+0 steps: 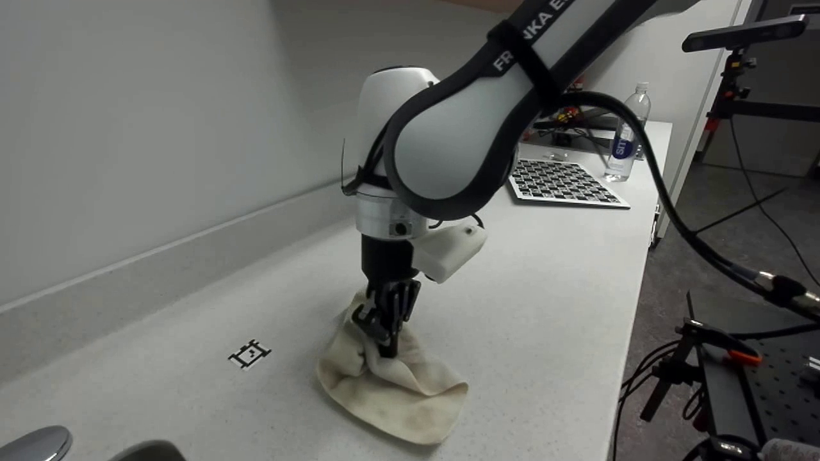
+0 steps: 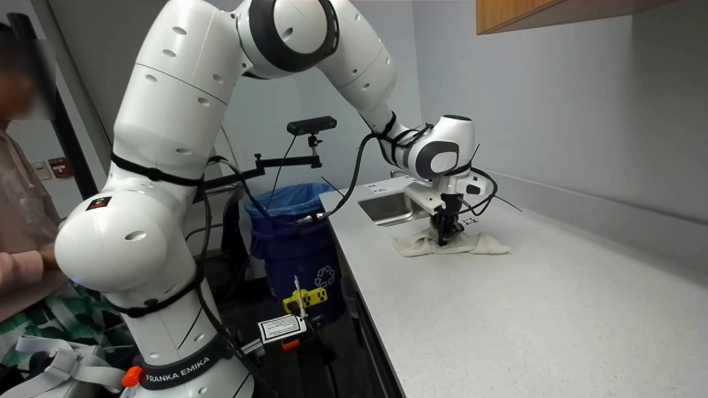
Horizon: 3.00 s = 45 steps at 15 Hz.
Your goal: Use the towel to wipe the countertop
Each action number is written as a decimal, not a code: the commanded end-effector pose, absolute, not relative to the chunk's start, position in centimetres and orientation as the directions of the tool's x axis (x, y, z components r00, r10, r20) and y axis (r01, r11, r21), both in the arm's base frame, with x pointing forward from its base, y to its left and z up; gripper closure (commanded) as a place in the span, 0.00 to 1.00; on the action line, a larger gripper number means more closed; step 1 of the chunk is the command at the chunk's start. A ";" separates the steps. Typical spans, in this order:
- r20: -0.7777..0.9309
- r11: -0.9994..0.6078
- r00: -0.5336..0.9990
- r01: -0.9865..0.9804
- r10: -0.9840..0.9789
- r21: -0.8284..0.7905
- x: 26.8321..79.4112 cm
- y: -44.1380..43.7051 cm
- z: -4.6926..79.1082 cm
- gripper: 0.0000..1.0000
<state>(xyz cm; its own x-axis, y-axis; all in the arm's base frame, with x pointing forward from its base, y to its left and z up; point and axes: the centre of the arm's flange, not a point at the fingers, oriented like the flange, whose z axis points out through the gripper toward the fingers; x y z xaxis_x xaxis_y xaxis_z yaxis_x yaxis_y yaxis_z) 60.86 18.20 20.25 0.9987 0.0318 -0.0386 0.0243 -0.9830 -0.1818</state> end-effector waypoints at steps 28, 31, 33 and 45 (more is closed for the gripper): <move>0.110 -0.986 0.981 -0.156 -0.161 -0.057 77.2 12.5 20.1 1.00; 0.126 -0.976 0.969 -0.204 -0.213 -0.079 79.2 13.6 20.2 1.00; 0.098 -0.972 0.969 -0.218 -0.226 -0.092 79.8 14.0 20.2 1.00; -0.196 -0.968 0.975 -0.141 -0.101 -0.205 65.4 16.2 20.1 1.00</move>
